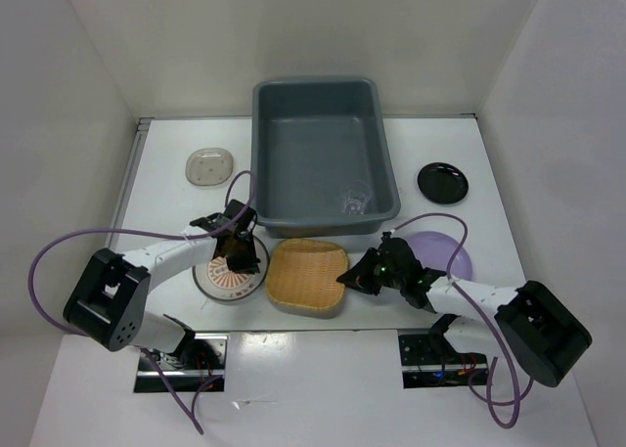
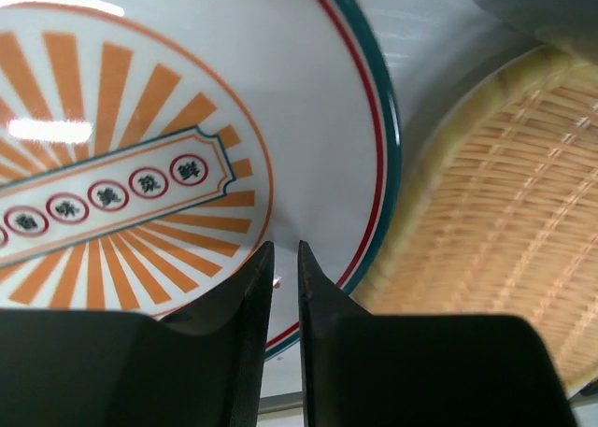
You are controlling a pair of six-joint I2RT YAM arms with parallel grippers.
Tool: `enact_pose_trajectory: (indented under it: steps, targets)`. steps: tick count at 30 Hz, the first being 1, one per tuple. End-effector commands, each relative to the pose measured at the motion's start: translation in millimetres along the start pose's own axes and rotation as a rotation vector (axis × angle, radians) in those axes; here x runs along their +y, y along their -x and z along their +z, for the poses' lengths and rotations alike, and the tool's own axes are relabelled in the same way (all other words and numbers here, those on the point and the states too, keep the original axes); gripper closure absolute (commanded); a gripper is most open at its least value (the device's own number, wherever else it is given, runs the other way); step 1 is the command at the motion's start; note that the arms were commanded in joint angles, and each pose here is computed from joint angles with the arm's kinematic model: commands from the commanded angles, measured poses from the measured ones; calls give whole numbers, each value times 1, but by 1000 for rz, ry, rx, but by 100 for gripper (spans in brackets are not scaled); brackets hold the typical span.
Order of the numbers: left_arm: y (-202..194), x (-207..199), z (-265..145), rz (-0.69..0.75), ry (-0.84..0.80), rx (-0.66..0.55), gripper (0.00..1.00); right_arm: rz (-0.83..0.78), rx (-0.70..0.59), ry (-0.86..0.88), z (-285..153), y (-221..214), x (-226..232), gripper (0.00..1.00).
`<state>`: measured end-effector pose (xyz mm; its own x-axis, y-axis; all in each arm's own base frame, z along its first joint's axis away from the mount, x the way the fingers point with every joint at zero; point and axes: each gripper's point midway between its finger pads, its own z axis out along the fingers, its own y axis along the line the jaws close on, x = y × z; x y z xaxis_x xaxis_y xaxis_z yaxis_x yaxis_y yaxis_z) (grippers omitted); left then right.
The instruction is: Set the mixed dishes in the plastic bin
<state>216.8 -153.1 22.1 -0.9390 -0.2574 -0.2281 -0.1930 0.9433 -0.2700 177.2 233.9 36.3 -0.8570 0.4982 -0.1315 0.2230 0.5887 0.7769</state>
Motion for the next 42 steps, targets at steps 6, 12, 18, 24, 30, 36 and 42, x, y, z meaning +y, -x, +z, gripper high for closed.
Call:
enact_pose_trajectory:
  steps: [6,12,18,24,30,36,42]
  targets:
    - [-8,1,4,-10,5,19,77,15,-39,21,-5,-2,7,100]
    - [-7,-1,2,-19,-1,12,77,28,-73,54,-30,-2,11,100]
    - [4,-6,-4,-17,-14,-29,73,18,-44,113,-60,-15,13,100]
    - [26,-23,-18,-6,-36,-83,71,81,5,205,-81,-35,3,100]
    - [28,-23,-15,3,-23,-70,71,34,12,254,-93,-41,19,100]
    - [36,-24,-18,11,-5,-92,69,-101,-23,226,-111,-29,48,100]
    - [37,-23,-18,11,2,-98,68,-362,-131,234,-136,5,126,100]
